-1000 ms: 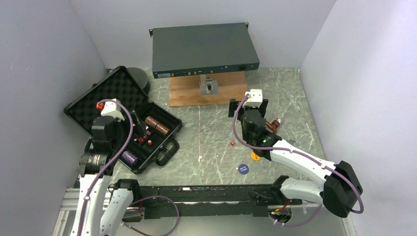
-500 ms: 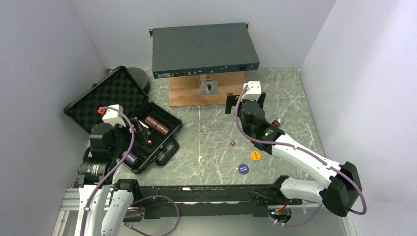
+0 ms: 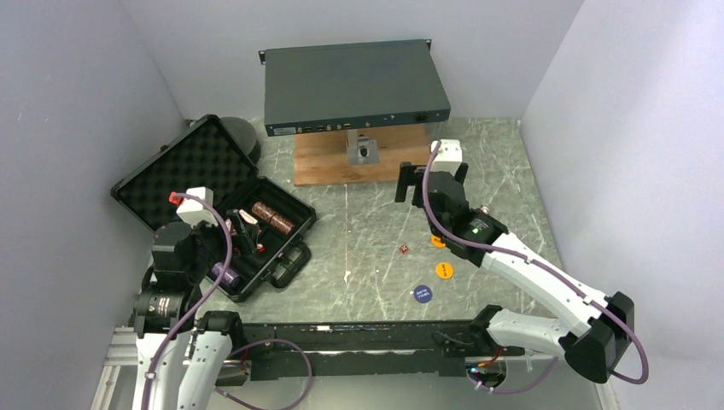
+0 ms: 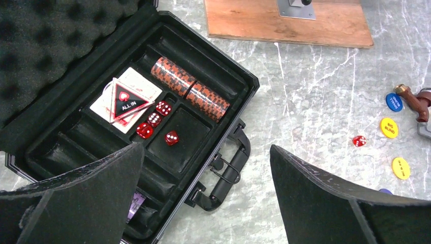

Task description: Pack up texas hold em set

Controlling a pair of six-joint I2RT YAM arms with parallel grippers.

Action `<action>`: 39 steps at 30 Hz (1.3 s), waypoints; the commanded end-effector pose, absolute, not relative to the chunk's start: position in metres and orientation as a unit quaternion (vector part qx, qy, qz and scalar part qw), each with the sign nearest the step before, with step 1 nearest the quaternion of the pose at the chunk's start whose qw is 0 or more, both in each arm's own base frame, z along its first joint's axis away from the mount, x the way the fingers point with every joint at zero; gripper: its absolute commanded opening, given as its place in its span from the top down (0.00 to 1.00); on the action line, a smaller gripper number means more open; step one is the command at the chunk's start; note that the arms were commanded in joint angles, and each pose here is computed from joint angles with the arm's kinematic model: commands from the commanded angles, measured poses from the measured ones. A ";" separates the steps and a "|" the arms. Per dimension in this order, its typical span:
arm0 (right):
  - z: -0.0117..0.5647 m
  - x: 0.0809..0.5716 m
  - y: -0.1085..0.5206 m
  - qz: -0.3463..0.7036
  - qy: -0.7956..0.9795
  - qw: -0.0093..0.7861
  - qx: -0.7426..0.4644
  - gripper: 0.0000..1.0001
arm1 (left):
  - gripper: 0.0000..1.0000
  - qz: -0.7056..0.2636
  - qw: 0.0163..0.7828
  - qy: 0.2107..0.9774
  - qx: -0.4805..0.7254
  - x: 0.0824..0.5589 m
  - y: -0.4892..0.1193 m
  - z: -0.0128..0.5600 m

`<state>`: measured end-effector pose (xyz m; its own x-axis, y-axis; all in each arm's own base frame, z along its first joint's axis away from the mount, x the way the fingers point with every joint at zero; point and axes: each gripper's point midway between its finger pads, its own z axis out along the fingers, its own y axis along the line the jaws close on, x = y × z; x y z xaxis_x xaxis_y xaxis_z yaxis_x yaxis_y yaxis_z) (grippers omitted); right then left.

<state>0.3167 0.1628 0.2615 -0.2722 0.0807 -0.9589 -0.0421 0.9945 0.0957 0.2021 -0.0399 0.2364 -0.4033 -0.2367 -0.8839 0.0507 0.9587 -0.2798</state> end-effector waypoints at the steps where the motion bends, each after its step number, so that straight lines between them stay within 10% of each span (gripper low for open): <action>1: 0.276 0.307 0.153 0.073 0.781 0.619 0.047 0.00 | 0.00 -0.147 0.567 0.810 -0.037 0.205 -0.046 0.250; 21: 0.148 0.287 0.181 0.082 0.886 0.454 0.042 0.01 | 0.11 -0.150 0.573 0.805 -0.031 0.203 -0.048 0.250; 39: 0.069 0.263 0.173 0.013 0.937 0.326 0.122 0.23 | 0.14 -0.148 0.566 0.810 -0.031 0.205 -0.048 0.247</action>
<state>0.2641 0.1780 0.0731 -0.7583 0.1411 -0.6365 0.0975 0.9899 0.1033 0.2007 -0.0466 0.2395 -0.3854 -0.2290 -0.8939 0.0982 0.9530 -0.2866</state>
